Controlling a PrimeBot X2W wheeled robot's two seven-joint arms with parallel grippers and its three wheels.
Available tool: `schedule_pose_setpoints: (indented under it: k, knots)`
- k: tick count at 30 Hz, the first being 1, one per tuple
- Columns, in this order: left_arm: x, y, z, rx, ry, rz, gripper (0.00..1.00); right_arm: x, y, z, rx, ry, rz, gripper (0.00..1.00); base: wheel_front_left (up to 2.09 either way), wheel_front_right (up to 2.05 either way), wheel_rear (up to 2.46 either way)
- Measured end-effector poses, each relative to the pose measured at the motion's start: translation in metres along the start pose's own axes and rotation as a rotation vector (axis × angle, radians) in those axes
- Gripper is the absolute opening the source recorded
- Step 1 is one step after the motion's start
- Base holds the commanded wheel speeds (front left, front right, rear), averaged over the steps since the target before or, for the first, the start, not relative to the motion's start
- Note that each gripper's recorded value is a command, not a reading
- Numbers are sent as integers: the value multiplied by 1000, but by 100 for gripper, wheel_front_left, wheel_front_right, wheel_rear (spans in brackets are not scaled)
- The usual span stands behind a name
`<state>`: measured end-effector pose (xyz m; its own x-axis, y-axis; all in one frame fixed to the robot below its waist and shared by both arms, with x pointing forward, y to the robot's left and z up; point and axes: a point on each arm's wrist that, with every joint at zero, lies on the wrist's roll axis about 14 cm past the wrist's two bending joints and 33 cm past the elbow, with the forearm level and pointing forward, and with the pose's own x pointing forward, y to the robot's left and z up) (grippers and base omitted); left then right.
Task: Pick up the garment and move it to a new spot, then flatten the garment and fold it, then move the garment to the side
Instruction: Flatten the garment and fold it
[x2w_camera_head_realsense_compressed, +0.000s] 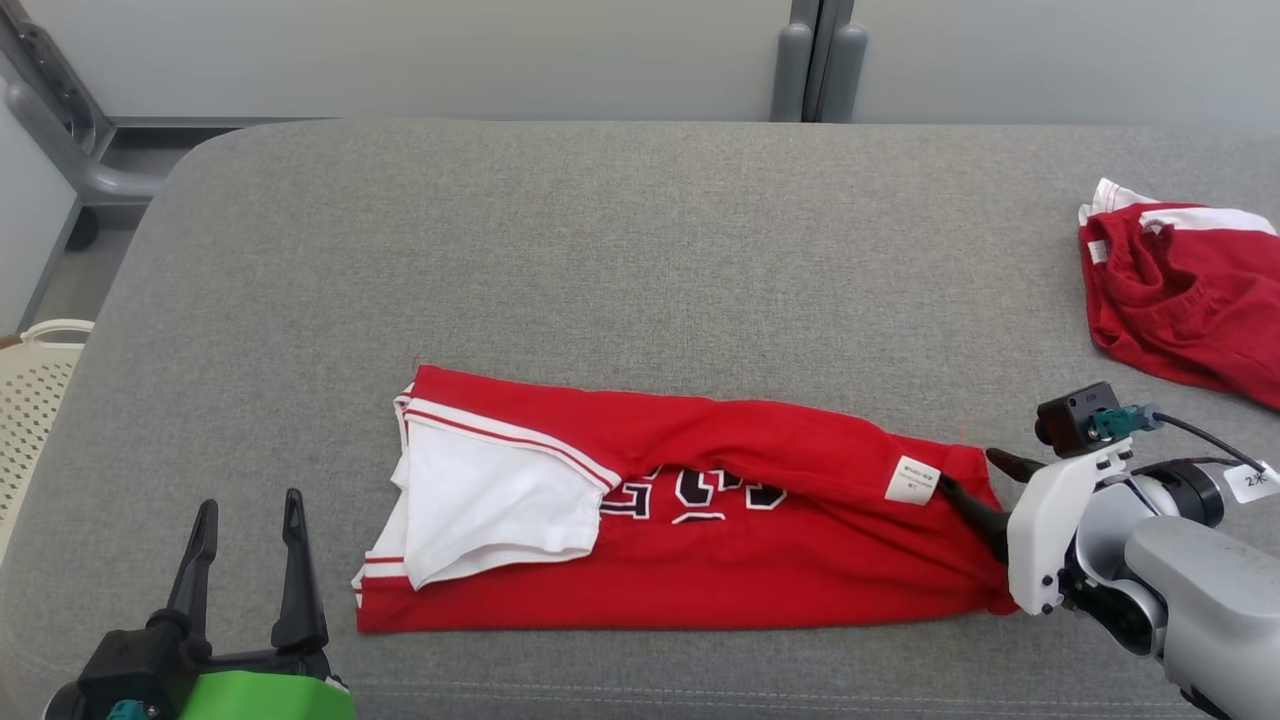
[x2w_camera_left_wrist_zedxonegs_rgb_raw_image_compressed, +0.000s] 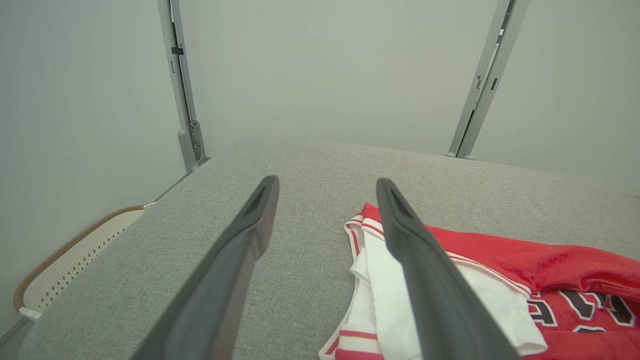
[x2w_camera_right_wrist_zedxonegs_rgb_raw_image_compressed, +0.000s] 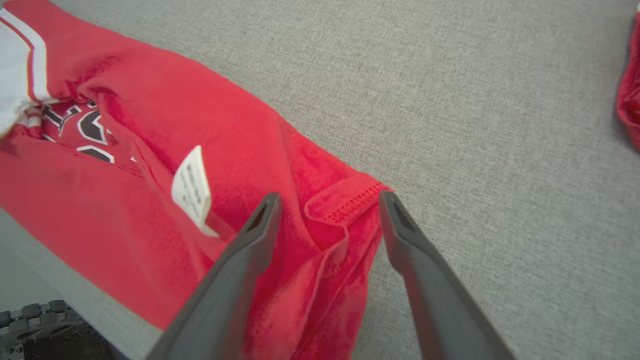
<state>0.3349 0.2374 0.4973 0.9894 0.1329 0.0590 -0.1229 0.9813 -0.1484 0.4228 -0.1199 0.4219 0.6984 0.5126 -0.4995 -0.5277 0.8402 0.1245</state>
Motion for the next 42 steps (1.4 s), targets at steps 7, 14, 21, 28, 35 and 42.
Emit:
schedule_pose_setpoints:
  k: [7, 14, 21, 28, 35, 42]
  knots:
    - [0, 2, -3, 0, 10, 6, 100, 1, -9, -18, -6, 80, -25, 0, 0, 0, 0]
    - [1, 0, -4, -3, 12, 2, 100, 2, -17, -10, -5, 42, -52, 0, 0, 0, 0]
    - [1, -1, -4, -7, 13, 0, 100, 2, -28, 18, 13, -99, -92, 0, 0, 0, 0]
    - [1, -1, -2, -12, 5, -2, 100, -2, -31, 23, 155, -185, -119, 0, 0, 0, 0]
    - [5, -7, -3, -25, 6, -19, 100, -14, -39, 18, 314, -262, -169, 0, 0, 0, 0]
    - [10, -17, -7, -35, 16, -46, 100, -12, -37, 25, 391, -319, -190, 0, 0, 0, 0]
